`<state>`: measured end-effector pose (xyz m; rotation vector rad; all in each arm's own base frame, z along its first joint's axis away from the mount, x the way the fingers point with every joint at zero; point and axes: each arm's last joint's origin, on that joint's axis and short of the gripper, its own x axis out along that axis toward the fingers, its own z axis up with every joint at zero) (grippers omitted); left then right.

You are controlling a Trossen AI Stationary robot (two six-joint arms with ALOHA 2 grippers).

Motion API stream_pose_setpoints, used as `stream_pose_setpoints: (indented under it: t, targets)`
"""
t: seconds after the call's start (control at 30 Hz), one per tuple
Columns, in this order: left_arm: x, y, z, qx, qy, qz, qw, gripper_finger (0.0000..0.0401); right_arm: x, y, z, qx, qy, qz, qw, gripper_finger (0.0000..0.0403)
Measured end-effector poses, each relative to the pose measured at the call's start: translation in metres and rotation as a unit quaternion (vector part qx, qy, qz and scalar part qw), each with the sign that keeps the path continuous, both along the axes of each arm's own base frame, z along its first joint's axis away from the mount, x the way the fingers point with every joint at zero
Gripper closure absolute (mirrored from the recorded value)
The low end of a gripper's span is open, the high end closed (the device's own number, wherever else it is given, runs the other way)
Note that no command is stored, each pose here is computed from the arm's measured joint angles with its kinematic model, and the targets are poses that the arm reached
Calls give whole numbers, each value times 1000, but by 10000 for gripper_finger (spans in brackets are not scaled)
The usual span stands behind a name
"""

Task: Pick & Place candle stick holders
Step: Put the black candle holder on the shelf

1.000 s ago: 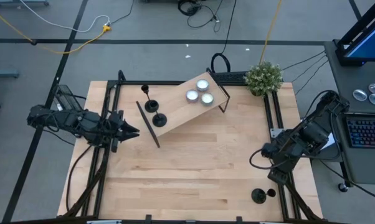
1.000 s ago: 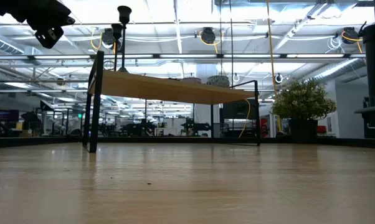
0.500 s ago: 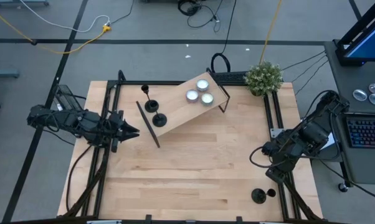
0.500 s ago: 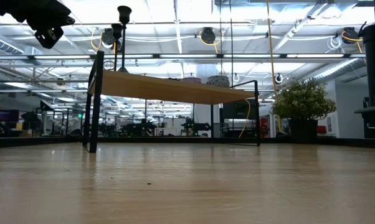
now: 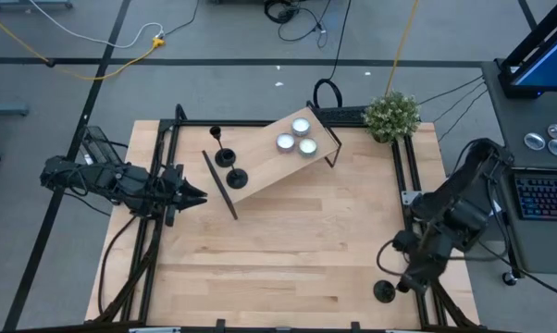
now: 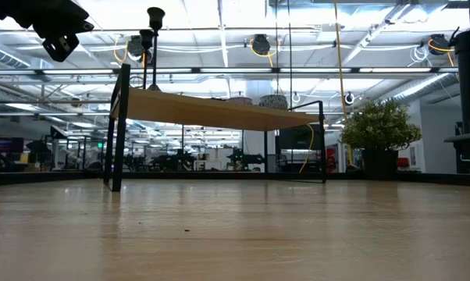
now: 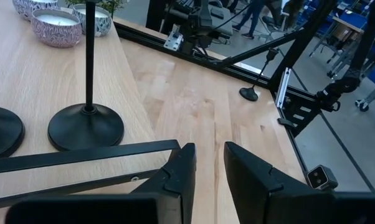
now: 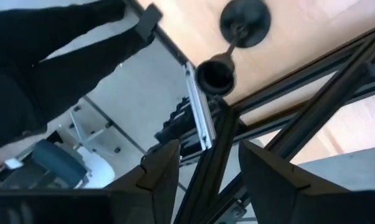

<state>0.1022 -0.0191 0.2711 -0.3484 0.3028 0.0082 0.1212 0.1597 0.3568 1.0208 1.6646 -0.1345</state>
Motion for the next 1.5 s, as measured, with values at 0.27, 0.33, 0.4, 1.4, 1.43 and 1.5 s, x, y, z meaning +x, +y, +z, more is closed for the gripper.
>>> stream_pose_setpoints:
  t: [0.27,0.33,0.4,1.4,1.43,1.5]
  targets:
    - [0,0,0,-5,0,2,1000,313,-2,12,-5,-44,-34,-36,998,247]
    - [0,0,0,-5,0,2,1000,313,-1,14,-7,-48,-31,-35,998,249]
    - [0,0,0,-5,0,2,1000,313,1,17,-9,-50,-30,-33,998,251]
    - [0,0,0,-5,2,2,1000,313,8,35,-32,-123,-8,8,992,252]
    - [0,0,0,-5,2,2,1000,313,8,35,-32,-123,-8,8,992,252]
    - [0,0,0,-5,2,2,1000,313,8,36,-34,-122,-8,8,992,252]
